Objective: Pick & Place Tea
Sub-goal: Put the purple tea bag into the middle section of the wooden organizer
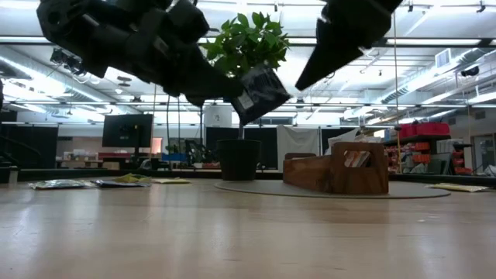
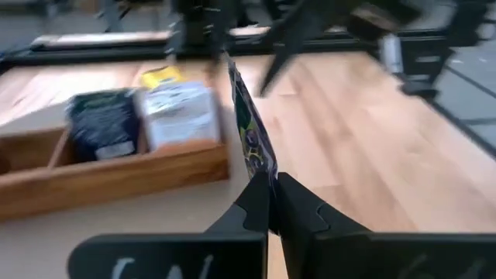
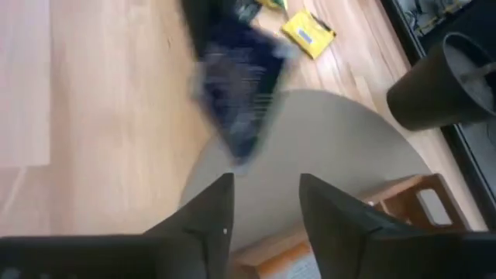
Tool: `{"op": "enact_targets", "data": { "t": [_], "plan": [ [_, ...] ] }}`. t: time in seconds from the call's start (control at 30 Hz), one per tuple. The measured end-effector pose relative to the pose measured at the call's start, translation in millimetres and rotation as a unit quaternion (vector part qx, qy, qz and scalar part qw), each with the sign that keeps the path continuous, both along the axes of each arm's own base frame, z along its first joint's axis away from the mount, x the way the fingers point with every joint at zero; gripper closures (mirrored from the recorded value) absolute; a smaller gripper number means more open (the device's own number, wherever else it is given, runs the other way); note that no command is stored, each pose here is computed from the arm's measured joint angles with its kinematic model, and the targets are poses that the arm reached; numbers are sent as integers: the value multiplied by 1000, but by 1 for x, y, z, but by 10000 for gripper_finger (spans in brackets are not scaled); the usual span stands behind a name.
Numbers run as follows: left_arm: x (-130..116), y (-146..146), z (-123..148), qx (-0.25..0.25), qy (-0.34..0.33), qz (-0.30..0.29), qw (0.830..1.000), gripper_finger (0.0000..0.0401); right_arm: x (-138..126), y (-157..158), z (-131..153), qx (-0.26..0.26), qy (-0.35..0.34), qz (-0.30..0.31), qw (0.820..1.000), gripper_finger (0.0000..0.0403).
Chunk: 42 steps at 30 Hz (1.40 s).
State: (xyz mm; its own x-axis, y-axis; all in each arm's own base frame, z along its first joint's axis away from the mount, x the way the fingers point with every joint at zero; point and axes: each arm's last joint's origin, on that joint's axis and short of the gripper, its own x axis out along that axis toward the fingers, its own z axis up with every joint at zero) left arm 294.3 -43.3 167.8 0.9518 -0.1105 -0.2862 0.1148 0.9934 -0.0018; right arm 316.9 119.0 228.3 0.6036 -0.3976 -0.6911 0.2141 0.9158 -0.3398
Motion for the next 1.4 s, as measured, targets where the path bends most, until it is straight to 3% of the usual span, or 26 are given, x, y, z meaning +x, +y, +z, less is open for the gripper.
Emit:
{"op": "enact_targets", "data": {
  "t": [0.27,0.6,0.8,1.1,1.4],
  "plan": [
    [-3,-26,6,42,-39,-59,997,391,10,4,16,47,-64,47,996,223],
    [-4,-28,5,73,-37,-51,995,391,8,6,19,126,-38,108,985,242],
    [-5,-24,-1,80,-5,-37,996,391,-1,6,33,155,-50,113,980,243],
    [-5,-29,3,82,-26,-49,995,391,0,2,33,125,-63,78,987,243],
    [-5,-32,7,89,-48,-54,993,391,9,-11,31,152,-73,63,984,243]
  ]
}}
